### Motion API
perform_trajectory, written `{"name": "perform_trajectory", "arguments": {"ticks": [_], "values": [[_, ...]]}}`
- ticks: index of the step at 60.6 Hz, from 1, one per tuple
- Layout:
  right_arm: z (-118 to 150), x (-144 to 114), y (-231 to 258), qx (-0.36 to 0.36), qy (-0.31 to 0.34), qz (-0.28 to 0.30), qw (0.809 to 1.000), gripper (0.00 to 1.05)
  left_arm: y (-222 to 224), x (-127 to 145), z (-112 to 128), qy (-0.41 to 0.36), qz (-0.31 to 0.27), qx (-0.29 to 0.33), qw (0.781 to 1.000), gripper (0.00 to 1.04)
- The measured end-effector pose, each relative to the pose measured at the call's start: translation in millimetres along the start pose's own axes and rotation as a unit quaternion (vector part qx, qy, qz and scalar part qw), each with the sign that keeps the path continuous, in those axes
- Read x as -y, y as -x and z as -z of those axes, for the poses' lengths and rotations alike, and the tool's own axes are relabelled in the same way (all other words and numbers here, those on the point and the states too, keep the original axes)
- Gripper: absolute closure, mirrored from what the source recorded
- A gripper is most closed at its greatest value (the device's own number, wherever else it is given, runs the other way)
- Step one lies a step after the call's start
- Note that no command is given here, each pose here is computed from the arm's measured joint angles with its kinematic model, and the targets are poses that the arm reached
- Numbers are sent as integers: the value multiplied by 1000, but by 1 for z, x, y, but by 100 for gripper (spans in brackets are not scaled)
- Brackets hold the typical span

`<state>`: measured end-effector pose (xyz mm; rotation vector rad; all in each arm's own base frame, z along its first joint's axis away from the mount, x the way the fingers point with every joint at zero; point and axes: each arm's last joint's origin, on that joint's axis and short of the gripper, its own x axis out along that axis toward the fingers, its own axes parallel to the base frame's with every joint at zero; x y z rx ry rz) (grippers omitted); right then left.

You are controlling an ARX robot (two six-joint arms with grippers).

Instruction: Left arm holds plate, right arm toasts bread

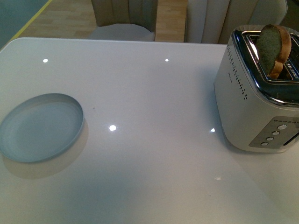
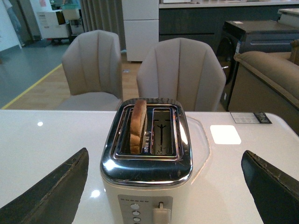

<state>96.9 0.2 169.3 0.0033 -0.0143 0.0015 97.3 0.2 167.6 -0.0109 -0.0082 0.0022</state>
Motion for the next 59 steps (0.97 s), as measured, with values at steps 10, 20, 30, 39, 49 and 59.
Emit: {"name": "perform_trajectory", "arguments": {"ticks": [10, 20, 30, 39, 49, 59], "values": [[0, 0, 0, 0, 0, 0, 1000, 9, 0, 0, 0, 0, 0, 0, 1000, 54], [0, 0, 0, 0, 0, 0, 1000, 9, 0, 0, 0, 0, 0, 0, 1000, 22], [0, 0, 0, 0, 0, 0, 1000, 9, 0, 0, 0, -1, 0, 0, 1000, 8], [0, 0, 0, 0, 0, 0, 1000, 9, 0, 0, 0, -1, 0, 0, 1000, 7], [0, 0, 0, 0, 0, 0, 1000, 9, 0, 0, 0, -1, 0, 0, 1000, 7], [0, 0, 0, 0, 0, 0, 1000, 9, 0, 0, 0, -1, 0, 0, 1000, 7]]}}
